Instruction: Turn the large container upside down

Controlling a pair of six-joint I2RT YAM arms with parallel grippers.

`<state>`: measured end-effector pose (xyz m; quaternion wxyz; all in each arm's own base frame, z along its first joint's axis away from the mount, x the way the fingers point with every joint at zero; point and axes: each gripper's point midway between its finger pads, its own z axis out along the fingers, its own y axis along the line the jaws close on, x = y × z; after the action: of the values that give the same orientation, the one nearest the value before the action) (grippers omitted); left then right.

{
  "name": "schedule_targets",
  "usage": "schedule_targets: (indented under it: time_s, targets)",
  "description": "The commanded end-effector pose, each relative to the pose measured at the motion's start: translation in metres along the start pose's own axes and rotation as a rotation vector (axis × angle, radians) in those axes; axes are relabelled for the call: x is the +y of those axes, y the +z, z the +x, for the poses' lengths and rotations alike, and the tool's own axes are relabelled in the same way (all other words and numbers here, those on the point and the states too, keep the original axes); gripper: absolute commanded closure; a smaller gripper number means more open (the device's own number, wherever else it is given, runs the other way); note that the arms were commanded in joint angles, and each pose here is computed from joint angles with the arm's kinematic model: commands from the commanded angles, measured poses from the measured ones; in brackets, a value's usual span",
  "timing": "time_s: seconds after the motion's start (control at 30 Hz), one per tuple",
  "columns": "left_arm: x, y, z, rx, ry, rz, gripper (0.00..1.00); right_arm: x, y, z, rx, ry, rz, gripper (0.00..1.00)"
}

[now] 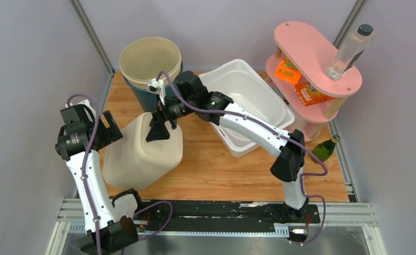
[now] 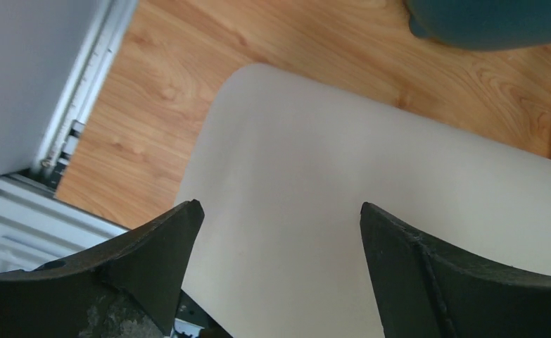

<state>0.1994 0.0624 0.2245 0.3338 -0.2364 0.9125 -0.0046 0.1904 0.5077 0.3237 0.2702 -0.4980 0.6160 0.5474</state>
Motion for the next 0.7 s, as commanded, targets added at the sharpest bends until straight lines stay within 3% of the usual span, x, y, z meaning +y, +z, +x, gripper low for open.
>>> schedule_targets:
  time_s: [0.0, 0.27, 0.4, 0.53, 0.67]
  targets:
    - [-0.008, -0.041, -0.006, -0.03, 0.018, 0.015, 0.03, -0.012, 0.027, 0.014, 0.027, 0.002, -0.007, 0.1]
    - [-0.017, -0.116, -0.069, -0.381, 0.108, 0.018, 0.03, -0.009, 0.015, 0.001, 0.002, -0.041, 0.002, 0.09]
    - [-0.043, -0.147, -0.094, -0.536, 0.226, 0.135, 0.03, -0.009, -0.021, -0.021, -0.042, -0.088, 0.046, 0.08]
    - [-0.11, -0.162, -0.075, -0.48, 0.399, 0.55, 0.03, -0.026, -0.077, -0.023, -0.057, -0.091, 0.134, 0.06]
    - [-0.123, -0.14, -0.052, -0.333, 0.408, 0.676, 0.04, -0.055, -0.147, -0.006, -0.078, -0.052, 0.275, 0.01]
